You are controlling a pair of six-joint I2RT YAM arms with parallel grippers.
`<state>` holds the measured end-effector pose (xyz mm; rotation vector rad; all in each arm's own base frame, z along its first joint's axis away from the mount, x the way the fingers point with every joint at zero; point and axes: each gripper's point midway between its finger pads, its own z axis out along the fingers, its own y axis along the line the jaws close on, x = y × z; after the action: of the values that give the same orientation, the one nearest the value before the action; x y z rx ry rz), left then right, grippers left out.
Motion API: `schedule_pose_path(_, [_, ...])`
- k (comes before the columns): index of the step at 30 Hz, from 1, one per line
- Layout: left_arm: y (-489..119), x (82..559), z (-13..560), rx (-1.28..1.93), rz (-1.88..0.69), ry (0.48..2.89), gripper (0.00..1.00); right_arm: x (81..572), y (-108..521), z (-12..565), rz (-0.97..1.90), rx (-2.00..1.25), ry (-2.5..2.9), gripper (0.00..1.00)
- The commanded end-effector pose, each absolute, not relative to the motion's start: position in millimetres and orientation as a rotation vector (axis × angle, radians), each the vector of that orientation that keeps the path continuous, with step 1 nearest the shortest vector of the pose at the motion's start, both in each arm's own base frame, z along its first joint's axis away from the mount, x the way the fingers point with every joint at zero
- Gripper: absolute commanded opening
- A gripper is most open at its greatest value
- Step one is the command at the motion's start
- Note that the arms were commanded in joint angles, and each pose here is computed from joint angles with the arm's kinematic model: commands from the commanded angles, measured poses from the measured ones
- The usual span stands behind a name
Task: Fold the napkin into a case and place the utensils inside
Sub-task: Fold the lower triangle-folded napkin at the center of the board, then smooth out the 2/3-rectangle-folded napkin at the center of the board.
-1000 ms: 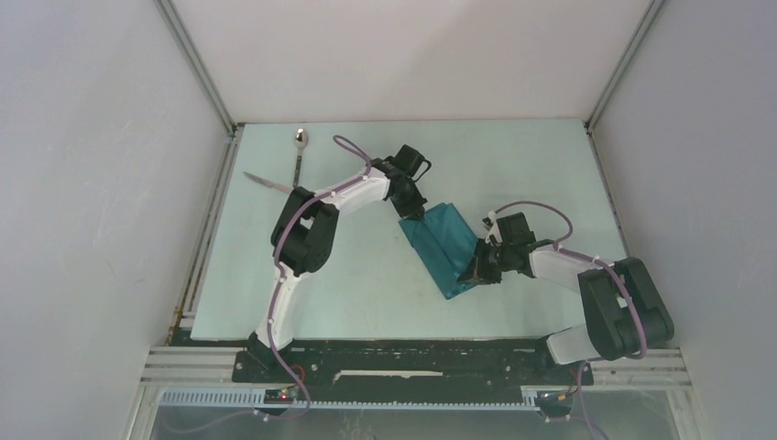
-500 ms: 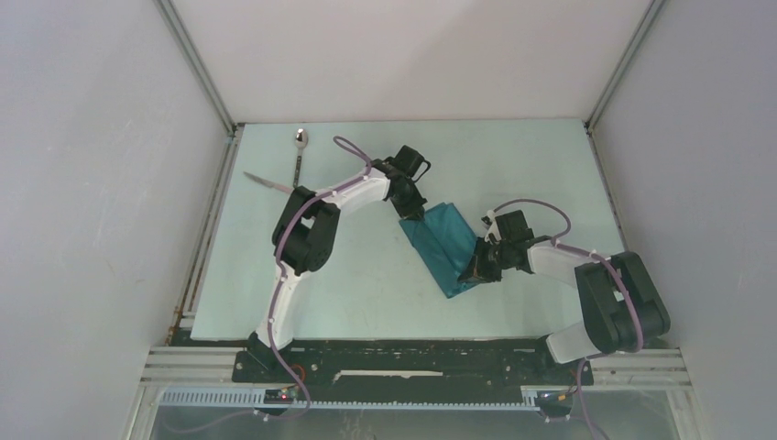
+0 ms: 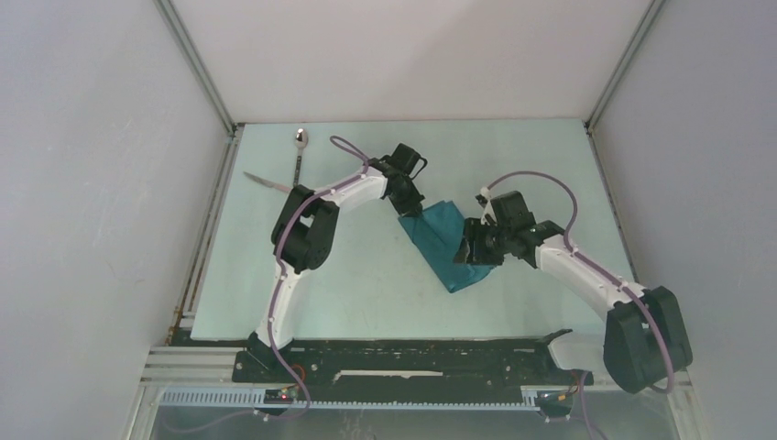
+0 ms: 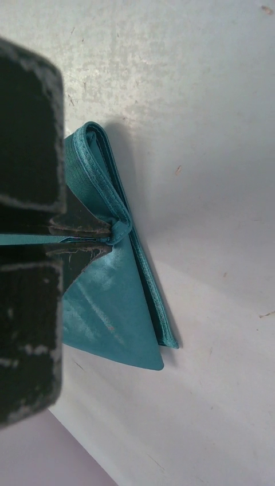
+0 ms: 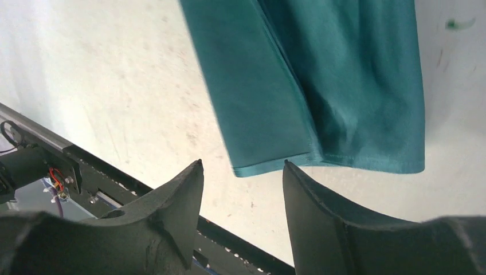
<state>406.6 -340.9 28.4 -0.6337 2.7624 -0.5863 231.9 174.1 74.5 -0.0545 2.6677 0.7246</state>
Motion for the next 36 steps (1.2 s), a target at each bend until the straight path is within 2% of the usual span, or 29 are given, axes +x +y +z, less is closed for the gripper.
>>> schedule_pose_path(1, [-344, 421, 42, -0.623, -0.628, 2.707, 0.00, 242, 184, 97, 0.658, -0.187, 2.604, 0.62])
schedule_pose_path(5, [-346, 418, 39, -0.615, -0.639, 2.716, 0.00, 250, 229, 98, 0.946, -0.222, 2.584, 0.60])
schedule_pose_path(12, [-348, 413, 42, -0.527, -0.655, 2.722, 0.00, 249, 242, 83, 1.063, -0.157, 2.607, 0.59])
schedule_pose_path(20, [-354, 409, 38, -0.505, -0.683, 2.741, 0.00, 233, 229, 52, 1.034, 0.003, 2.656, 0.55])
schedule_pose_path(32, [-353, 410, 41, -0.486, -0.687, 2.733, 0.00, 225, 236, 46, 1.045, 0.008, 2.664, 0.54])
schedule_pose_path(36, [-353, 410, 43, -0.473, -0.694, 2.733, 0.04, 219, 239, 41, 1.085, 0.033, 2.674, 0.54])
